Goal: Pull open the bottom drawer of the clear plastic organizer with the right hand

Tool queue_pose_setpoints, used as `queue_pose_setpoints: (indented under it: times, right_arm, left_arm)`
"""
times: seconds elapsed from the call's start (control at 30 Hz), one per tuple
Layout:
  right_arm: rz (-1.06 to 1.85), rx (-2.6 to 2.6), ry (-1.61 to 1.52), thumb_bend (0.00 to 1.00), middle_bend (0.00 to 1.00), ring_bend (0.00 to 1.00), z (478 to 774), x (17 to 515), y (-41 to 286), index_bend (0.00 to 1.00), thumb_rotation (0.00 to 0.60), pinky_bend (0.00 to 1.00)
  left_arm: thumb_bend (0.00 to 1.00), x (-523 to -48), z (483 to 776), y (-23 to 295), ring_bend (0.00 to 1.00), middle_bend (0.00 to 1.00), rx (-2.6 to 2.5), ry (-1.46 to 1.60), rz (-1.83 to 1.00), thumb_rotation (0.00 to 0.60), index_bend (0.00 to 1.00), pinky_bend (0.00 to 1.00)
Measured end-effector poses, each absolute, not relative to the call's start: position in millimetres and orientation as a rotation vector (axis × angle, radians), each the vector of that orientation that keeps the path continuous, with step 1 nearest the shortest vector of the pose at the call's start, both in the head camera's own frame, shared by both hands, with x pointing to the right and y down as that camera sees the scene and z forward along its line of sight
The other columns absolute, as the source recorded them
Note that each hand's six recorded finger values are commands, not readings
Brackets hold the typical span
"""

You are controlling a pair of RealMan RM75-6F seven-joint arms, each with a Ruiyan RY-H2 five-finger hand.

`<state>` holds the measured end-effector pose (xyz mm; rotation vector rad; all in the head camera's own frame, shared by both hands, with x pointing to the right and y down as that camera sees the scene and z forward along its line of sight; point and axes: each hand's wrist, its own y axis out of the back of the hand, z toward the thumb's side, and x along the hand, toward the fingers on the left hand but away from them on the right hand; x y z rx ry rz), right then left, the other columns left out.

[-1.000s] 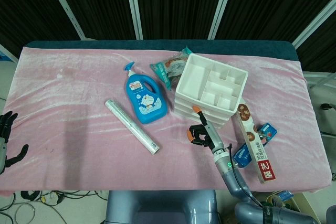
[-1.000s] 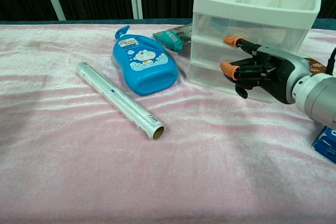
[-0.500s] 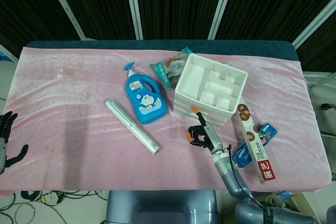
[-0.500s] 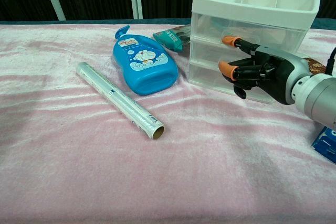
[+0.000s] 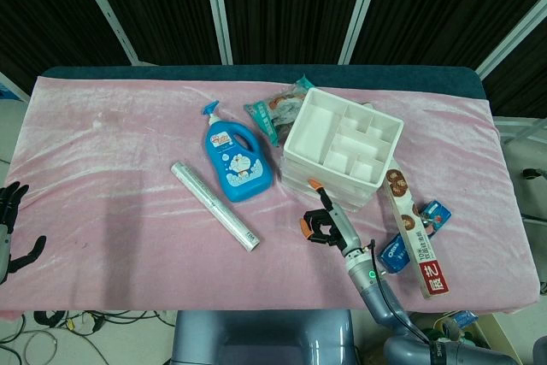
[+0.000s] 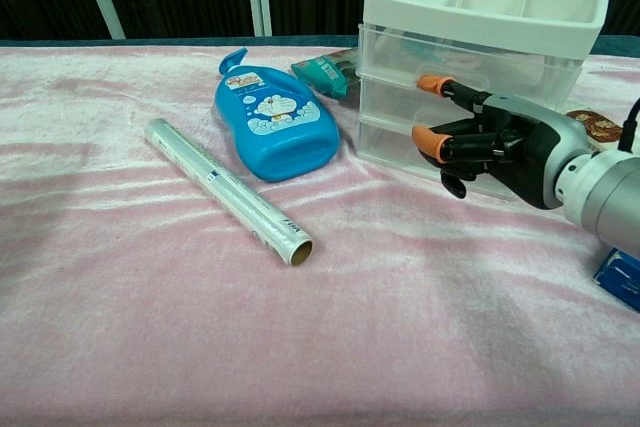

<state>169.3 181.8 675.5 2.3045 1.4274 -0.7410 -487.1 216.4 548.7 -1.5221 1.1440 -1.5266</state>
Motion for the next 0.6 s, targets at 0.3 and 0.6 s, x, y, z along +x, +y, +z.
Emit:
queue_pose_setpoints:
  times: [0.3, 0.6]
  right_arm:
    - [-0.741, 2.309, 1.405, 0.45, 0.77, 0.88, 675, 167, 188, 0.05, 0.6, 0.77]
    - [-0.737, 2.316, 1.386, 0.45, 0.77, 0.88, 674, 165, 193, 0.05, 0.6, 0.77]
  left_arm:
    - [0.32, -487, 549, 216, 0.03, 0.04, -1.521, 1.144, -1.528, 0.6, 0.06, 0.11]
    - [0.32, -487, 549, 216, 0.03, 0.04, -1.52, 1.144, -1.529, 0.6, 0.06, 0.11]
